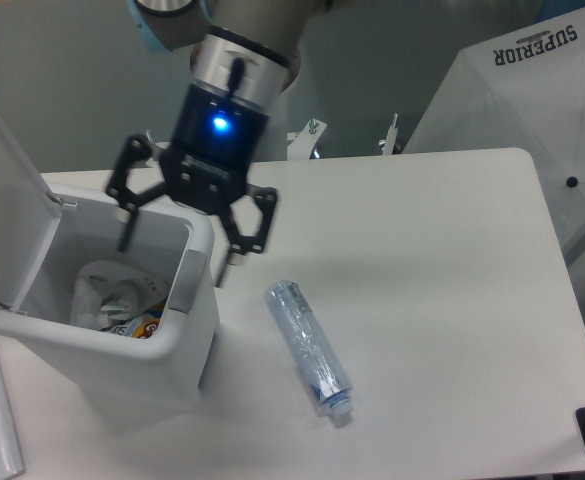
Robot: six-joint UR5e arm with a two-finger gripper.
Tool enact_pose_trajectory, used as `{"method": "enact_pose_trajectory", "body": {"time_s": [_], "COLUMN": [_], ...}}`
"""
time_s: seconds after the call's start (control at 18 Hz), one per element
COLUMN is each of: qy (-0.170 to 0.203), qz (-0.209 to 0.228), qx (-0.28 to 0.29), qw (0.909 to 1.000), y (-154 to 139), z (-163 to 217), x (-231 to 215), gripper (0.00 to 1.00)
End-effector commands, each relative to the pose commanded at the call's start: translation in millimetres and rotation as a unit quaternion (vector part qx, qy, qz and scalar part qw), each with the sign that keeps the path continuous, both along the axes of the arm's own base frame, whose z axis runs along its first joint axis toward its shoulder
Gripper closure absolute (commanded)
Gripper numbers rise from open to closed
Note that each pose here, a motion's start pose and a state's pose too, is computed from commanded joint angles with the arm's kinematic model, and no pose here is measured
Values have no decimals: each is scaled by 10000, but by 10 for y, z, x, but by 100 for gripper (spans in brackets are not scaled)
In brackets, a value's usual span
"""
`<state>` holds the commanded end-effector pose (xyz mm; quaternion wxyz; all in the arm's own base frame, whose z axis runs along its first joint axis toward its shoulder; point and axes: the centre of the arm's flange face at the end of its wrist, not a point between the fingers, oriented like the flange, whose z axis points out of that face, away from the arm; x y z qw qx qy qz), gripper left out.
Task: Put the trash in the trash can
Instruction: 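Move the gripper to the clear plastic bottle and lower it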
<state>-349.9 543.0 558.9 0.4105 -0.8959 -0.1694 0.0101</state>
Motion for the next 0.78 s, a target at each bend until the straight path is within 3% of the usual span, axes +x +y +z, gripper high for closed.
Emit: {"method": "enact_pose_trajectory", "body": {"time_s": [0.22,0.44,0.78], "qy": [-37,-699,-984], "qz": [284,640,750], "qx": [-145,-677,-982], "qw": [9995,9932,9874], "y": [-95,-269,-269], "z": [-114,-801,-1411], "x": [-322,-882,-1250], "gripper": [0,0,0]}}
